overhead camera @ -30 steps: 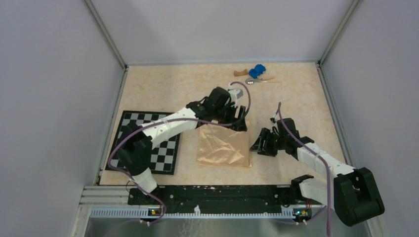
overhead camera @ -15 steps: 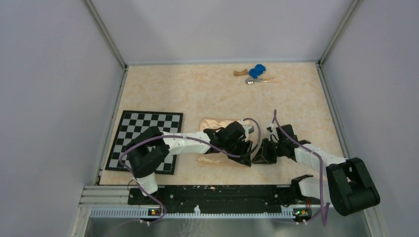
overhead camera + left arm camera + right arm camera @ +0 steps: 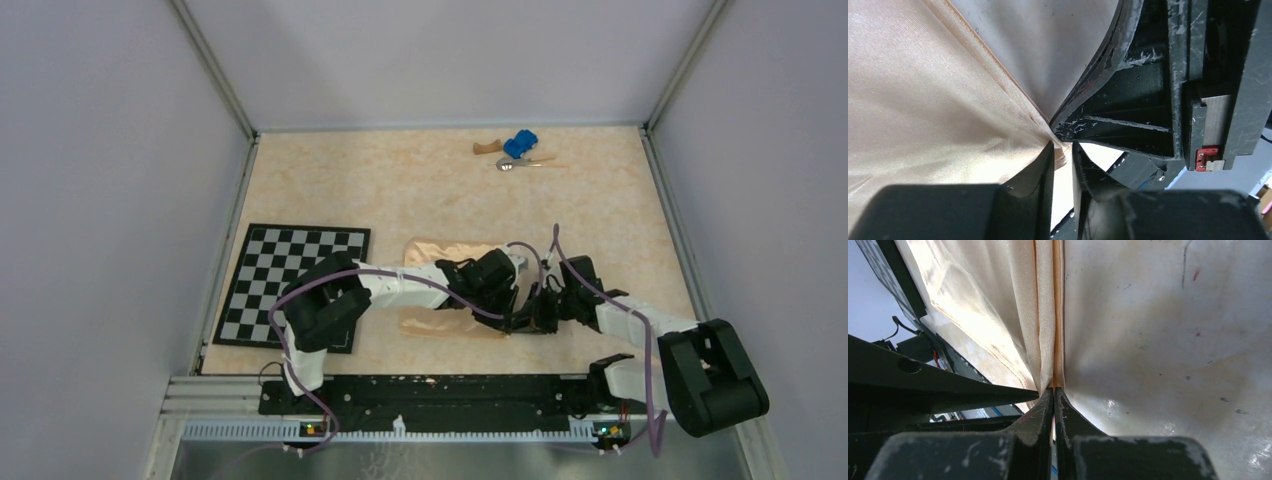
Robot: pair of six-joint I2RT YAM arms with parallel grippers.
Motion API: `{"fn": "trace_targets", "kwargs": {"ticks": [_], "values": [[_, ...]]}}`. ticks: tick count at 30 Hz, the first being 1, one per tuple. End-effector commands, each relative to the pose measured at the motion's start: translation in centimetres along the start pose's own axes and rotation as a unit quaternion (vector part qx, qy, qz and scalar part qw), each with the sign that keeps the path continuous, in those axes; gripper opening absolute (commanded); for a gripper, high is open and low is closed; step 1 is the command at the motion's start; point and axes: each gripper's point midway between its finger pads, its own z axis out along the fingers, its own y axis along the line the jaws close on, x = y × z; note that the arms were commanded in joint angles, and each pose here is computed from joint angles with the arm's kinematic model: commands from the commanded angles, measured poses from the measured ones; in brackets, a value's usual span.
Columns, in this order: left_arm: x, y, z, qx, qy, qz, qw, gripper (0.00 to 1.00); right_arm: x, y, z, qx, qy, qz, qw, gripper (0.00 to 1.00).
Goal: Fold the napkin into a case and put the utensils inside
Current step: Smooth out the lower triangle-folded napkin at the center of the board.
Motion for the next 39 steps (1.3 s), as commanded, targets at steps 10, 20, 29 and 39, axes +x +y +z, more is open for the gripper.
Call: {"fn": "trace_targets", "kwargs": {"ticks": [10, 20, 29, 39], "values": [[-1.5, -3.7, -0.2, 0.063, -0.015, 0.004, 0.998, 0.14, -0.2, -0.3, 0.2, -0.001, -0.009, -0.002, 1.000, 0.00], [-3.6, -1.0, -8.6, 0.010, -0.105, -0.006, 0.994, 0.45, -1.4, -0.3, -2.5, 0.062, -0.064, 0.019, 0.996, 0.45], [-3.2, 4.7, -15.0, -0.024, -0.168, -0.047, 0.984, 0.63, -0.6, 0.2, -0.8, 0.086, -0.027, -0.024, 0.996, 0.49], [-3.7, 6.8, -18.0, -0.041, -0.212, -0.060, 0.975, 0.64, 0.0, -5.0, -0.8, 0.252, -0.023, -0.004, 0.968, 0.09]]}}
